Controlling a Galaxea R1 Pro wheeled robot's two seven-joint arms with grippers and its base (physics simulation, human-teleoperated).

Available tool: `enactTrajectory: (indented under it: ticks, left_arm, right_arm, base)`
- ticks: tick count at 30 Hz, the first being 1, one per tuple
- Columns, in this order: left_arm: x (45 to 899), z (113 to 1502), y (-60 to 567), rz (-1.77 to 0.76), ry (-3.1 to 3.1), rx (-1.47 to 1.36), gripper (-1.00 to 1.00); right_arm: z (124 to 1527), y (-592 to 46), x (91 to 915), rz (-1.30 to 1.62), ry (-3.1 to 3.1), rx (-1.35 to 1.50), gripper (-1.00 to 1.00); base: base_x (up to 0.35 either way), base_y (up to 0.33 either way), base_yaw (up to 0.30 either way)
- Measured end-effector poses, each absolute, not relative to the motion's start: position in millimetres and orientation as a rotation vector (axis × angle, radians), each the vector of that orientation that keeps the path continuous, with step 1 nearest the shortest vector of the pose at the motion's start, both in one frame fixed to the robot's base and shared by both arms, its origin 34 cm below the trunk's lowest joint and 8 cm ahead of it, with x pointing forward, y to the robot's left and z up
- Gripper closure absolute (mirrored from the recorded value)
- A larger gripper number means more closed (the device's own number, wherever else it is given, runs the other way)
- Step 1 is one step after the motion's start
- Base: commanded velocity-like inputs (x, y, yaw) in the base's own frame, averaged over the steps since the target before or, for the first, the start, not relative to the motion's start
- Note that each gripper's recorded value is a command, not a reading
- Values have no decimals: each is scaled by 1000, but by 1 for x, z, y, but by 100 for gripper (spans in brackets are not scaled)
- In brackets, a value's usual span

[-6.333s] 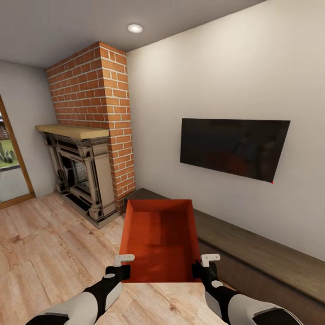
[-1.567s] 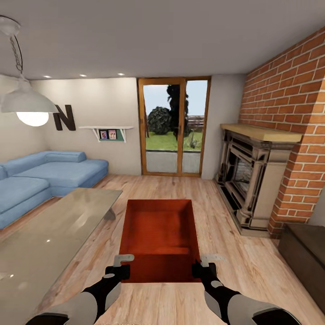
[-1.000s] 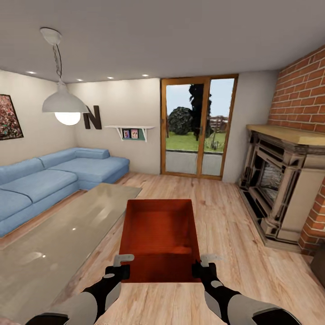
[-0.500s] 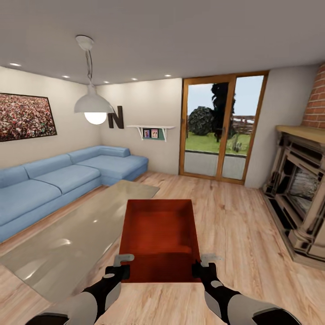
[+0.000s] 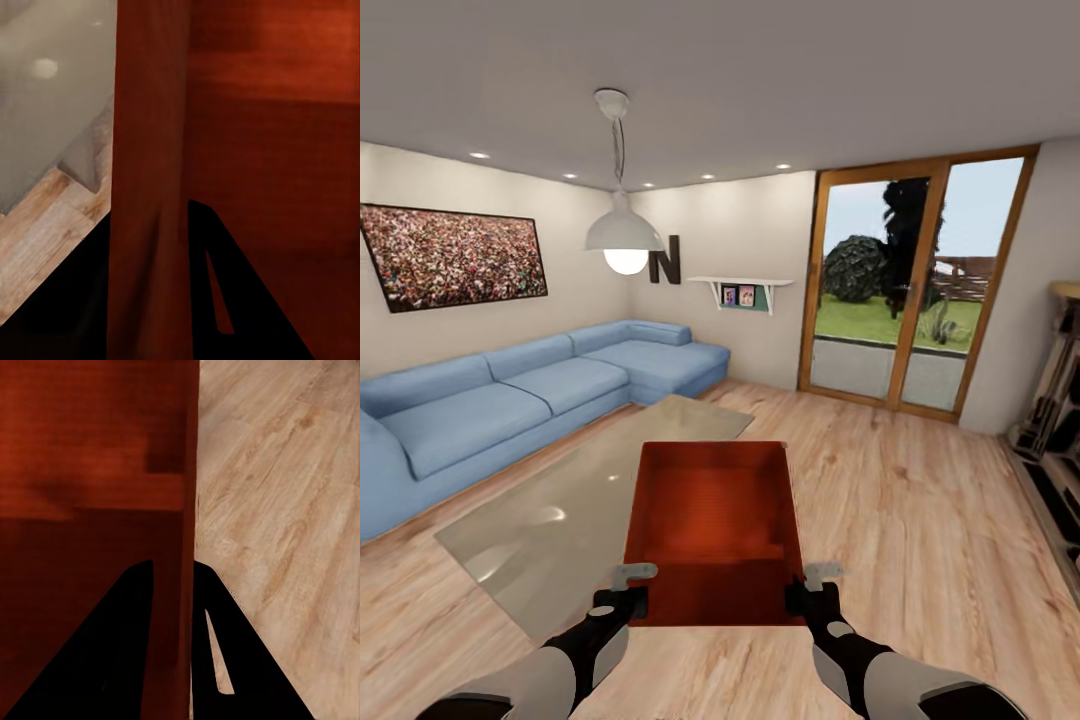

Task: Move the two storage containers from the living room to the garage. In the garage, place one container on the floor and stack the other container on top of it (either order is fine).

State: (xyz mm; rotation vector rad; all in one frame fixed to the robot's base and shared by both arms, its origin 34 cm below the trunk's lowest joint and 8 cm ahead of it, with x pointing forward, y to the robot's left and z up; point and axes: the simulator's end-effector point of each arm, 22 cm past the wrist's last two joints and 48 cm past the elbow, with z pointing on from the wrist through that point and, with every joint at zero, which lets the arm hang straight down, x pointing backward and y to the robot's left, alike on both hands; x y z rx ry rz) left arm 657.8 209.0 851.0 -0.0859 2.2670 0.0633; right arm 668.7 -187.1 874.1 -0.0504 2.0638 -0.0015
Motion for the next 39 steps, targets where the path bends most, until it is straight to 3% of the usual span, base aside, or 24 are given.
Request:
enactTrajectory:
  ticks: [39]
  left_arm:
    - [658, 851, 209, 63, 2267, -86, 100]
  right_arm:
    - [874, -187, 669, -1, 2063, -50, 100]
  base:
    - [0, 0, 300]
